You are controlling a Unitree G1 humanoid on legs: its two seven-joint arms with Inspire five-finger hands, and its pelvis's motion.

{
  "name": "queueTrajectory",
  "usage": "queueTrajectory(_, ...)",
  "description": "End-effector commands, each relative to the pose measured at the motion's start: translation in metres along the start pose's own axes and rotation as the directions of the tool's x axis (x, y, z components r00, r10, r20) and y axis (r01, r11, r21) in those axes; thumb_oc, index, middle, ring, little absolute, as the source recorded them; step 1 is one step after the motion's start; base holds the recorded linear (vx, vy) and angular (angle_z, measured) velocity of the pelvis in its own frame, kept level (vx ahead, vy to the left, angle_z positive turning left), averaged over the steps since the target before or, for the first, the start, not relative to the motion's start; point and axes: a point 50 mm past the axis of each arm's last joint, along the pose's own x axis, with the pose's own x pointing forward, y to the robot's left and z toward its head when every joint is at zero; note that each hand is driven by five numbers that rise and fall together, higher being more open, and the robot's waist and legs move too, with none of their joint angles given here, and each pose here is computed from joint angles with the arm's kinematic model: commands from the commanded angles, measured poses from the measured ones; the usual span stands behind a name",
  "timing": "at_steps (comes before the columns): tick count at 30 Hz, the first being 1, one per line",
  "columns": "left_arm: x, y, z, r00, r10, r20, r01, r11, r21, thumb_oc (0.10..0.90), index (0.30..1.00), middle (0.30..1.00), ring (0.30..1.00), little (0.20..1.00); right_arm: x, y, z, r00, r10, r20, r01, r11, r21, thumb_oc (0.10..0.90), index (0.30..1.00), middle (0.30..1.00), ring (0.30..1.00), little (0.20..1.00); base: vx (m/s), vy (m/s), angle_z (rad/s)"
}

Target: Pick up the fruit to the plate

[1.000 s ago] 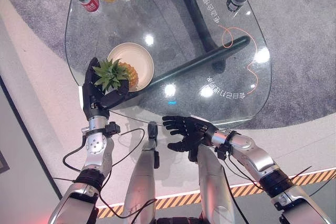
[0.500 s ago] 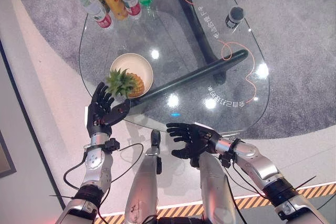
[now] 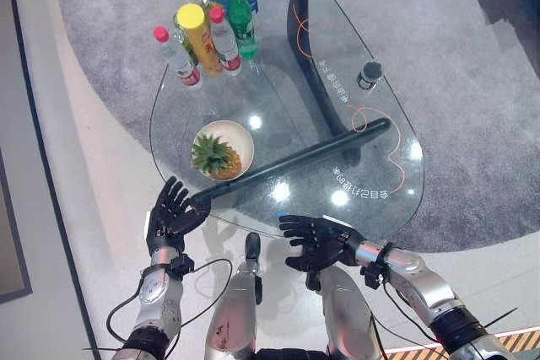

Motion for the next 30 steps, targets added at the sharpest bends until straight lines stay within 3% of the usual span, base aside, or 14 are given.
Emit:
queueTrajectory(1, 0.001, 0.014, 0.02, 0.993, 0.042, 0.11, -0.036, 0.998, -0.06, 0.8, 0.9, 0.9, 0.9, 0.9, -0.002, 0.013, 0.012, 0.992, 0.092, 0.089, -0.09, 0.996, -0.026, 0.8, 0.9, 0.9, 0.9, 0.9, 0.0, 0.0, 0.0)
queueTrajectory(8, -0.018, 0.028, -0.009, 0.995, 0.086, -0.043, -0.088, 0.994, -0.061, 0.8, 0.9, 0.9, 0.9, 0.9, -0.005, 0.013, -0.015, 0.999, 0.028, 0.026, -0.03, 0.997, 0.077, 0.8, 0.9, 0.9, 0.9, 0.9, 0.02, 0.001, 0.04)
queueTrajectory(18, -0.056, 0.048, -0.063, 0.919, 0.179, -0.352, -0.178, 0.983, 0.034, 0.8, 0.9, 0.9, 0.9, 0.9, -0.015, 0.011, -0.083, 0.971, -0.157, -0.179, 0.204, 0.938, 0.28, 0.8, 0.9, 0.9, 0.9, 0.9, 0.04, 0.014, 0.03)
queueTrajectory(24, -0.083, 0.047, -0.102, 0.79, 0.167, -0.59, -0.138, 0.986, 0.095, 0.8, 0.9, 0.9, 0.9, 0.9, -0.027, 0.014, -0.135, 0.89, -0.227, -0.396, 0.347, 0.9, 0.265, 0.8, 0.9, 0.9, 0.9, 0.9, 0.06, 0.025, -0.02)
queueTrajectory(30, -0.102, 0.054, -0.118, 0.679, 0.207, -0.704, -0.165, 0.978, 0.129, 0.8, 0.9, 0.9, 0.9, 0.9, -0.038, 0.017, -0.159, 0.821, -0.301, -0.486, 0.473, 0.834, 0.283, 0.8, 0.9, 0.9, 0.9, 0.9, 0.06, 0.033, -0.05)
